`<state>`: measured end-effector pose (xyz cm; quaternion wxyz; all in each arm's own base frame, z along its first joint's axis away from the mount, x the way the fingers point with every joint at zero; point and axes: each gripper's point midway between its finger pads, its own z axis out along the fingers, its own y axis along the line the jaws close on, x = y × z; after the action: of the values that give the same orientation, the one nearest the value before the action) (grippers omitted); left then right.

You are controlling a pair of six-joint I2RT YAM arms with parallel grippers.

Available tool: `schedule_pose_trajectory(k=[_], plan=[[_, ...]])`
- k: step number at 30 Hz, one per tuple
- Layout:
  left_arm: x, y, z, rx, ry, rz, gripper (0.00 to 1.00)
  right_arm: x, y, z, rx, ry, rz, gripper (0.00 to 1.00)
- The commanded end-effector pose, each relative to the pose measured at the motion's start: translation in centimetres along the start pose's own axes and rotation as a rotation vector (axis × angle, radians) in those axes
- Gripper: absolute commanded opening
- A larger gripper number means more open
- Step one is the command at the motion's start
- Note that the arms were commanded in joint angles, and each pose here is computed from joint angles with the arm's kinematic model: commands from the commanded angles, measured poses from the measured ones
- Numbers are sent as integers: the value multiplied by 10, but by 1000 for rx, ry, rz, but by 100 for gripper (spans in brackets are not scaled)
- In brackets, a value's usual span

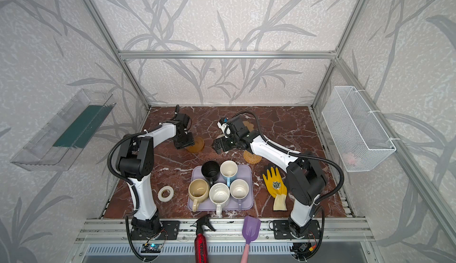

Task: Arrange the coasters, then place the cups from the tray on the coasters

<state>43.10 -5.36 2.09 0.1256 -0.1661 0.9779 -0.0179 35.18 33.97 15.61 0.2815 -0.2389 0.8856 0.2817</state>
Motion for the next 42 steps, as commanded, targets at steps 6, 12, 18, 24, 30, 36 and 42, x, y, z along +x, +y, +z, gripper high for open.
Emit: schedule_pose_trajectory(k=[6, 12, 18, 24, 30, 36, 42], plan=[[-14, 19, 4, -84, 5, 1, 51, -2, 4, 2, -8, 16, -7, 98], [-15, 19, 6, -79, 13, -2, 51, 0, 2, 3, -3, 22, -7, 98], [-18, 15, -4, -58, -2, -4, 54, -1, 2, 2, 3, 21, -5, 98], [-28, 7, -25, -21, -31, 2, 68, -3, 3, -1, 7, 18, -2, 99], [-36, 8, -61, -25, -94, -2, 75, -11, 2, -13, 33, -19, -2, 99], [-37, -7, -110, -19, -158, 78, 99, -19, 4, -32, 53, -50, 1, 99], [-27, -52, -147, 137, -211, 173, 99, -23, 3, -49, 78, -87, 27, 99]])
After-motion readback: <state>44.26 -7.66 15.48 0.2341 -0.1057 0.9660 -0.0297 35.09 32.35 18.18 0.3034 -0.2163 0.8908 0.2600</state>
